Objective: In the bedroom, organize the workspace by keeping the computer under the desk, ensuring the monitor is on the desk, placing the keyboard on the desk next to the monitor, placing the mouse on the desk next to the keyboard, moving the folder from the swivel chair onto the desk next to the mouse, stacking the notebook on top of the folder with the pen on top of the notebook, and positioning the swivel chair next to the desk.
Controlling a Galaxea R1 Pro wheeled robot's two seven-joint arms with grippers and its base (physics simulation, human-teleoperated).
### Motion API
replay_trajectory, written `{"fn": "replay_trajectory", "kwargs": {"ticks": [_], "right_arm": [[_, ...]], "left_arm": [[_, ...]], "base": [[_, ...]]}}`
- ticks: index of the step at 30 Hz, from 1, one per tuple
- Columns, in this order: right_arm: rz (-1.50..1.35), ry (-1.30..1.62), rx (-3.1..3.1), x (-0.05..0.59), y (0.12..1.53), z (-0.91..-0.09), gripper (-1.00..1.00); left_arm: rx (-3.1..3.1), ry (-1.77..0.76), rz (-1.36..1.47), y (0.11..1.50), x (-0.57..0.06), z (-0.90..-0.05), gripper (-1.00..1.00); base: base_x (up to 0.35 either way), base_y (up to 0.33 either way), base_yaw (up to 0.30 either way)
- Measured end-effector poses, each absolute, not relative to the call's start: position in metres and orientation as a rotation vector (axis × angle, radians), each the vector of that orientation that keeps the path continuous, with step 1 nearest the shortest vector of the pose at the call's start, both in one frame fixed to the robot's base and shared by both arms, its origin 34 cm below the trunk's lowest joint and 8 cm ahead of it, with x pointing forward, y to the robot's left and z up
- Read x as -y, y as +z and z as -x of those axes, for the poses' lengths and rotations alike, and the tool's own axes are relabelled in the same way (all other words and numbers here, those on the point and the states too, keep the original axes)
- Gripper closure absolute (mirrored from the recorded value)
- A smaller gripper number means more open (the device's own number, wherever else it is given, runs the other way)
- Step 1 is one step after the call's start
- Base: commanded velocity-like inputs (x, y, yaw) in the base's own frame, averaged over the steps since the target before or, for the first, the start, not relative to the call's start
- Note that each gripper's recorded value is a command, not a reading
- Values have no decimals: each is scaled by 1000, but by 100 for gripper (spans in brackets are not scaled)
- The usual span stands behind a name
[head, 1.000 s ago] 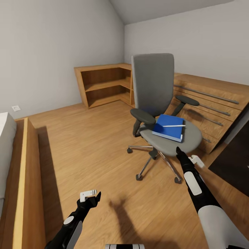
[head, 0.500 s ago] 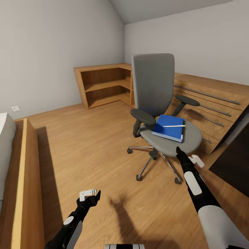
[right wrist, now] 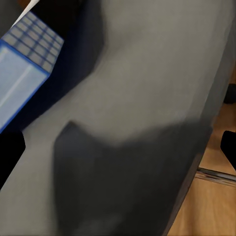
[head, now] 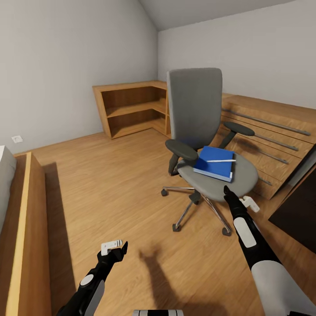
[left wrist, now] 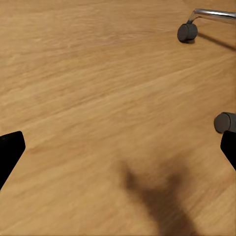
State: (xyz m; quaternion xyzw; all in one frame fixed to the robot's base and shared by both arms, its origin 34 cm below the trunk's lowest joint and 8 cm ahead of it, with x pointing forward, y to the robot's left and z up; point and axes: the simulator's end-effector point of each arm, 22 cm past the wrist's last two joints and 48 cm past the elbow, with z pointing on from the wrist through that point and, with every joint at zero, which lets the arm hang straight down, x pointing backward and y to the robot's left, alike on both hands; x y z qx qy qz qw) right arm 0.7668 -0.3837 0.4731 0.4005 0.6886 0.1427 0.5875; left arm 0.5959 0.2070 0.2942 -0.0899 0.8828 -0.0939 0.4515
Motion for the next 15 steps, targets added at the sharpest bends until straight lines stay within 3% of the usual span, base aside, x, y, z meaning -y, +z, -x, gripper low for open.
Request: {"fn": "replay_trajectory", "kwargs": {"ticks": [15], "right_arm": [[-932, 332, -1605, 384, 473, -767, -100]], "left_arm": [[-2180, -232, 222, 294, -207, -596, -100]], "base": [[55, 0, 0]]}}
